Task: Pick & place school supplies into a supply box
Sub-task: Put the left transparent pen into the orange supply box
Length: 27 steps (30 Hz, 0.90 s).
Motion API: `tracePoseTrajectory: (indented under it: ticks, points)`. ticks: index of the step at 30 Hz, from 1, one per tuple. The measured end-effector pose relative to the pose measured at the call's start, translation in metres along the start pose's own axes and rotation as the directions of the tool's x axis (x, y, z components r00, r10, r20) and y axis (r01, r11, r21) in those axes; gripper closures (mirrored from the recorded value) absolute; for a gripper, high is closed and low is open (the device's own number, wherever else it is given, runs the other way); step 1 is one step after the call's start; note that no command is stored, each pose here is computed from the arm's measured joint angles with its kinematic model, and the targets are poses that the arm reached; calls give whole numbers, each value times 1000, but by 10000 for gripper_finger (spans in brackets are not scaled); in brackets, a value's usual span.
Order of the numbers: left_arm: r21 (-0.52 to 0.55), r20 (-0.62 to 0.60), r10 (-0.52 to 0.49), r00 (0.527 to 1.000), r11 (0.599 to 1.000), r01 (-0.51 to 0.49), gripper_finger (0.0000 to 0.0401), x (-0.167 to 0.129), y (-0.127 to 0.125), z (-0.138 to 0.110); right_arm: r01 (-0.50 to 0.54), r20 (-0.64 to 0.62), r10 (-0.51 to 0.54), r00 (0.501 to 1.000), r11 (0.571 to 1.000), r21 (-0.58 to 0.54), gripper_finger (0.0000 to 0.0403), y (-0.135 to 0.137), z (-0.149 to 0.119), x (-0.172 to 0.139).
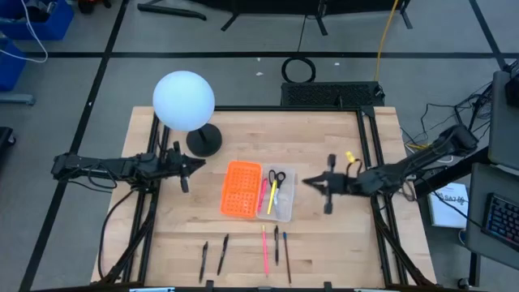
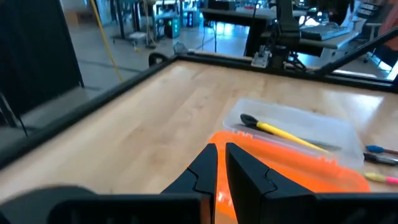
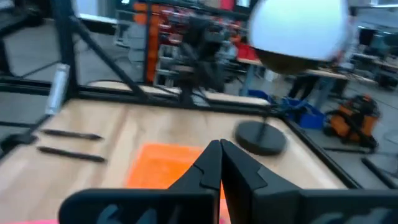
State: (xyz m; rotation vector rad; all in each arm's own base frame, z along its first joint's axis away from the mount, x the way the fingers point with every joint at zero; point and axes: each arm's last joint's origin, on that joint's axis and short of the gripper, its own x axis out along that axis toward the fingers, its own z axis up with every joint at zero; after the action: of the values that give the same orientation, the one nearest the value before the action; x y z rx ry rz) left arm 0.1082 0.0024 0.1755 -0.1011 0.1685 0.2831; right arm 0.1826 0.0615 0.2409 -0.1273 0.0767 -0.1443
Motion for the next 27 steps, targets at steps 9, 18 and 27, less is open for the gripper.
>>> tracePoseTrajectory:
  ticks: [9, 18, 27]
  points:
    - [-104, -42, 6, 999, 995, -10, 359, 0, 1, -4, -137, 96, 126, 987, 983, 121, 403, -34, -48, -48]
    - [-251, -102, -21, 995, 968, -6, 359, 0, 0, -10, -140, 218, 116, 969, 985, 99, 403, -37, -66, -60]
    - [-461, -276, -211, 938, 885, 64, 395, -6, -25, 16, -58, 266, 44, 963, 997, 43, 403, -40, -61, -61]
